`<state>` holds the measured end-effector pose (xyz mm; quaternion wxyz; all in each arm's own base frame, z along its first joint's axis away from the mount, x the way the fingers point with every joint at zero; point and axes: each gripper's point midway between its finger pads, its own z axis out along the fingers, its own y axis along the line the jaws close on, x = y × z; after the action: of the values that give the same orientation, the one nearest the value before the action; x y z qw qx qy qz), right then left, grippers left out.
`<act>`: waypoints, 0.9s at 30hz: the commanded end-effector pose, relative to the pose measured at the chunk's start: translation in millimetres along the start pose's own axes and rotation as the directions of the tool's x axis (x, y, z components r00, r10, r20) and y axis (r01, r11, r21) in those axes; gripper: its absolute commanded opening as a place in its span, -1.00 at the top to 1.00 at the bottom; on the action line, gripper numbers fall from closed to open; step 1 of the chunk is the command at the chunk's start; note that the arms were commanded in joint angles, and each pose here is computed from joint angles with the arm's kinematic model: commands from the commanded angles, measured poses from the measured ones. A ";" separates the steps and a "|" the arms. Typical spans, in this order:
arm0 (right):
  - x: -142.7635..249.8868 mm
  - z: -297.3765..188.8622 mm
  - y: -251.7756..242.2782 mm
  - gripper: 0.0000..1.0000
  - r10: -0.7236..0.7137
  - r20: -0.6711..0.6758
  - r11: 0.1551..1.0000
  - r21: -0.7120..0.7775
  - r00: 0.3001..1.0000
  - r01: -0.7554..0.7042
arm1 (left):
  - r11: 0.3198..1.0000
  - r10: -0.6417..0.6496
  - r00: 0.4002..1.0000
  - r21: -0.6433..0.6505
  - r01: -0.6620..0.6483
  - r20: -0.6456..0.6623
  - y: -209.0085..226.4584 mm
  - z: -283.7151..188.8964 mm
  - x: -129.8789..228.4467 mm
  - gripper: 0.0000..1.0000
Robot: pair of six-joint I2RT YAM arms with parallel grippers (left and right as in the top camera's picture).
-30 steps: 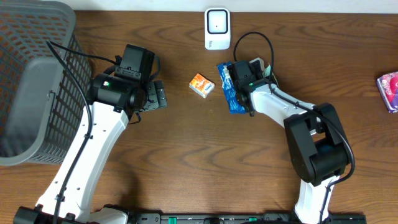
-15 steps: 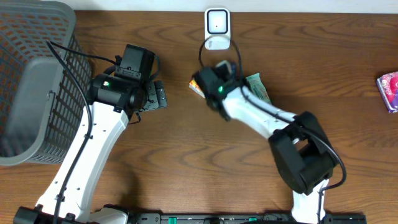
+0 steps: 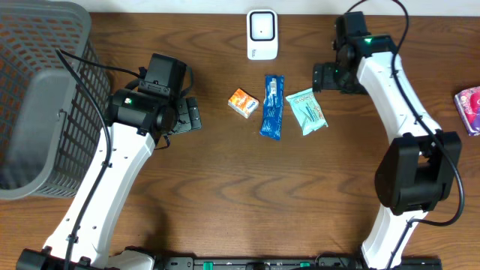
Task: Scan the item barcode
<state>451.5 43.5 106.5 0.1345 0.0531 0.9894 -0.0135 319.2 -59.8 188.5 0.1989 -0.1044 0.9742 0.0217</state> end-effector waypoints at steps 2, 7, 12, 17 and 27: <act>10.4 13.9 6.0 -0.99 -0.090 -0.030 0.991 -0.100 0.995 0.087 | 1.000 -0.008 1.000 -0.008 0.008 0.006 2.3 -1.4 -1.7 -0.96; 36.9 56.3 33.6 -0.98 -0.202 -0.028 0.938 -0.294 0.979 0.185 | 1.000 -0.008 1.000 -0.008 0.008 0.006 2.3 -1.4 -1.7 -0.96; 50.3 72.8 46.4 -0.63 -0.170 -0.045 0.888 -0.441 0.984 0.133 | 1.000 -0.008 1.000 -0.009 0.008 0.006 2.4 -1.4 -1.6 -0.96; 62.2 91.6 46.8 -0.07 -0.152 -0.106 0.867 -0.492 0.983 0.081 | 1.000 -0.008 1.000 -0.009 0.008 0.006 2.4 -1.4 -1.6 -0.96; 49.3 80.3 70.4 0.98 -0.074 -0.139 0.805 -0.593 0.988 -0.023 | 1.000 -0.008 1.000 -0.009 0.008 0.006 2.4 -1.4 -1.6 -0.96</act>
<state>426.8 104.4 13.3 0.0756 -0.0229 0.9586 0.2736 319.3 -59.8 188.6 0.1991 -0.1044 0.9742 0.0216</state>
